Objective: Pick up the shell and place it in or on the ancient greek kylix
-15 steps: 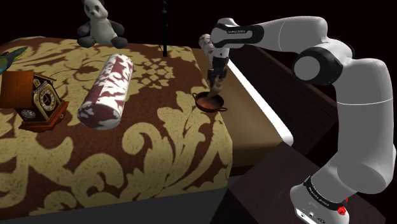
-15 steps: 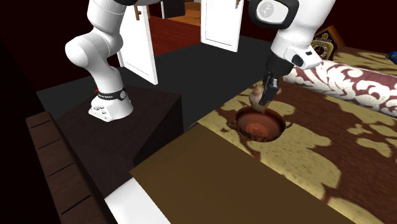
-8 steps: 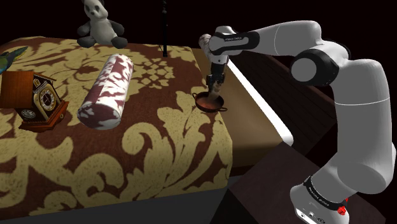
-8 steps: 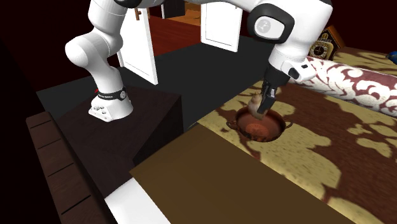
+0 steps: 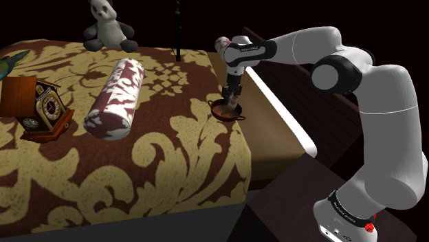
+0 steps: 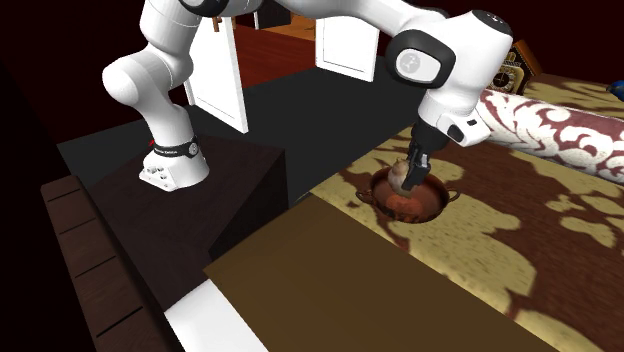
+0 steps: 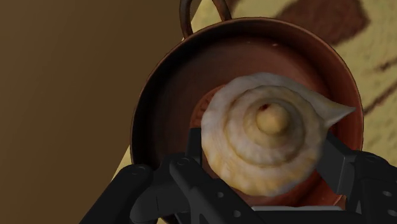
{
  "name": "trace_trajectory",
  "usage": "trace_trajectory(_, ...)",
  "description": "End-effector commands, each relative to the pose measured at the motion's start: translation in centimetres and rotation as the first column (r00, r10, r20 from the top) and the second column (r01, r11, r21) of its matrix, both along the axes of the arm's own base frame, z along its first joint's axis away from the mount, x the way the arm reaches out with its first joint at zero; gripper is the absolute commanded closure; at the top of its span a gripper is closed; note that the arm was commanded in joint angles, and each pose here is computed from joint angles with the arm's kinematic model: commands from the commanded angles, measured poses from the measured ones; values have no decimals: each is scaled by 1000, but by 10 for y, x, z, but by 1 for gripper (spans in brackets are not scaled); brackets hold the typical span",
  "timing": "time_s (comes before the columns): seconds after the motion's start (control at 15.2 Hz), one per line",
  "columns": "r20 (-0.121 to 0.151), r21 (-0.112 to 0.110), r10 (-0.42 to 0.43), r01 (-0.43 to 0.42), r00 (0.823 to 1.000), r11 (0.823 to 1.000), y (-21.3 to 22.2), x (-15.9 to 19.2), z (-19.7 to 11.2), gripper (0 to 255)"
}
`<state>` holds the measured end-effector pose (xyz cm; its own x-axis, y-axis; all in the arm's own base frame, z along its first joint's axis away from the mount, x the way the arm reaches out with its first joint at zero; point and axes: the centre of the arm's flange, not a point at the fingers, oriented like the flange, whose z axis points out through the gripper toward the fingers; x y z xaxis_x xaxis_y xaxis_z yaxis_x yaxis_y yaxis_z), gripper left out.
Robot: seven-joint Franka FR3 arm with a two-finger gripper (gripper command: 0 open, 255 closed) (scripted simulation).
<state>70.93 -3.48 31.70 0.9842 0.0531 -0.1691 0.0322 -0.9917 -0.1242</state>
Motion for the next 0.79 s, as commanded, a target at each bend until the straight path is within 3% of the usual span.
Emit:
trace_trajectory(0.0,1,0,0,0,1000,1000,0,0,0,255)
trace_trajectory(0.26,1,0,0,0,1000,1000,0,0,0,255)
trace_trajectory(0.33,1,0,0,0,1000,1000,0,0,0,0)
trace_trajectory(0.66,1,0,0,0,1000,1000,0,0,0,0)
trace_trajectory(0.73,1,0,0,0,1000,1000,-2,2,13,0)
